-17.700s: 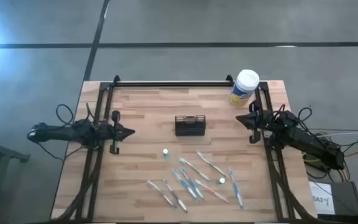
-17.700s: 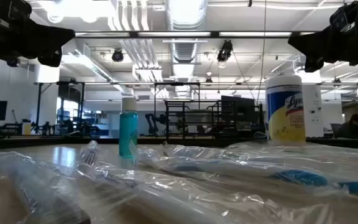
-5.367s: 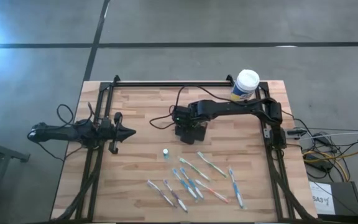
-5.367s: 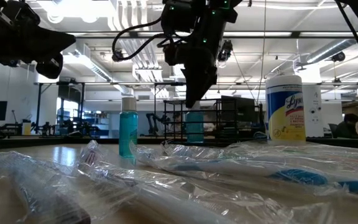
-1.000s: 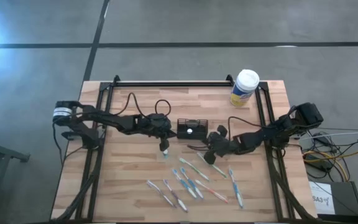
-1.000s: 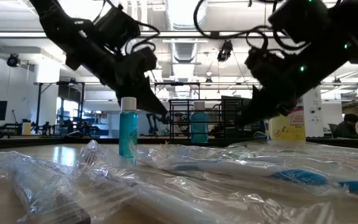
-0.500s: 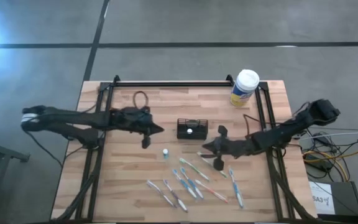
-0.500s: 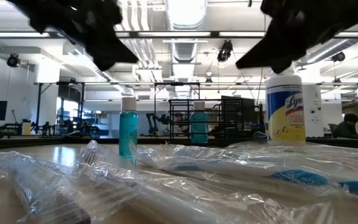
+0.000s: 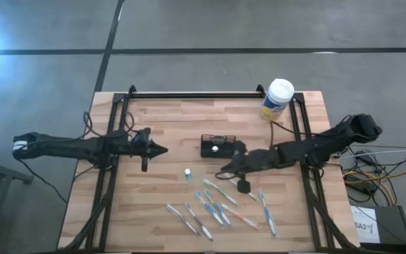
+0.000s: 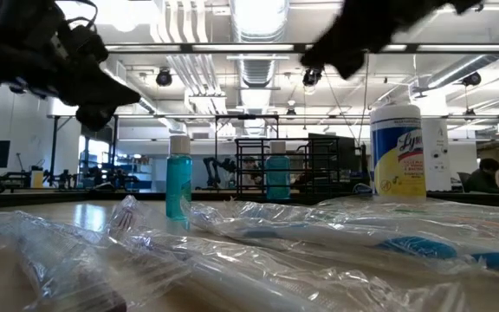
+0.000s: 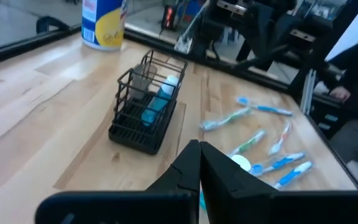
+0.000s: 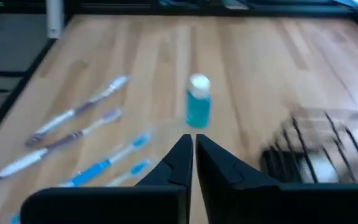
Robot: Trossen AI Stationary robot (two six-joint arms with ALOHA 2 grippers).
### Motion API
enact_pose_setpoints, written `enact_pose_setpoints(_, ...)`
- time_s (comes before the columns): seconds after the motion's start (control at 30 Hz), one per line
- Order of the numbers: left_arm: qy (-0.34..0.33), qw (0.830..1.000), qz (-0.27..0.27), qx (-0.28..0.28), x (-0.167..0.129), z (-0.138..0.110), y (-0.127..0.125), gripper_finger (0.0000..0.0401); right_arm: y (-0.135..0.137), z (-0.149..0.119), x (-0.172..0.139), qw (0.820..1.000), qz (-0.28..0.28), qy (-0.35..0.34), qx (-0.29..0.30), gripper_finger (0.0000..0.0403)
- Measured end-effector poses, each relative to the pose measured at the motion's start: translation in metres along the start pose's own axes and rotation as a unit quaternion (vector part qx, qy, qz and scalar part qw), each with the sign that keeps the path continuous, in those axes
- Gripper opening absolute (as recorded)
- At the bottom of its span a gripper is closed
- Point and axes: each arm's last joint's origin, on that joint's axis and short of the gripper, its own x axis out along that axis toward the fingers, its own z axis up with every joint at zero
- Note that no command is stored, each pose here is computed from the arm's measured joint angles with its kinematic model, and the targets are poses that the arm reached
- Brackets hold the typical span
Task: Pick & Place toothbrushing station
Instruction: Put the mouthwash bottle into the wire organizer
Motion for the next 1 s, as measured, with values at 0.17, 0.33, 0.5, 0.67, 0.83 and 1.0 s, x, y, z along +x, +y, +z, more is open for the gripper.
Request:
enact_pose_setpoints(0.17, 0.0, 1.0, 0.0, -0.012, -0.004, -0.015, 0.005, 0.0007, 0.003, 0.034, 0.032, 0.996, 0.02, 0.062, -0.055, 0.0081)
enact_pose_setpoints(0.33, 0.008, 1.0, 0.002, -0.015, -0.005, -0.021, 0.006, 0.0007, 0.006, 0.07, 0.059, 0.982, 0.019, 0.138, -0.127, 0.0155)
enact_pose_setpoints(0.5, 0.005, 1.0, 0.001, -0.005, -0.005, -0.02, 0.006, 0.0007, 0.004, 0.098, 0.087, 0.968, 0.023, 0.148, -0.203, 0.021)
enact_pose_setpoints(0.67, 0.006, 1.0, 0.002, 0.007, -0.005, -0.02, 0.006, 0.0007, -0.006, 0.106, 0.112, 0.958, 0.052, 0.163, -0.231, 0.0237)
enact_pose_setpoints(0.83, 0.009, 1.0, 0.002, 0.011, -0.005, -0.021, 0.006, 0.0007, -0.016, 0.102, 0.133, 0.952, 0.095, 0.187, -0.225, 0.0246)
enact_pose_setpoints(1.0, 0.011, 1.0, 0.003, 0.013, -0.005, -0.021, 0.007, 0.0007, -0.024, 0.091, 0.155, 0.948, 0.105, 0.207, -0.218, 0.0247)
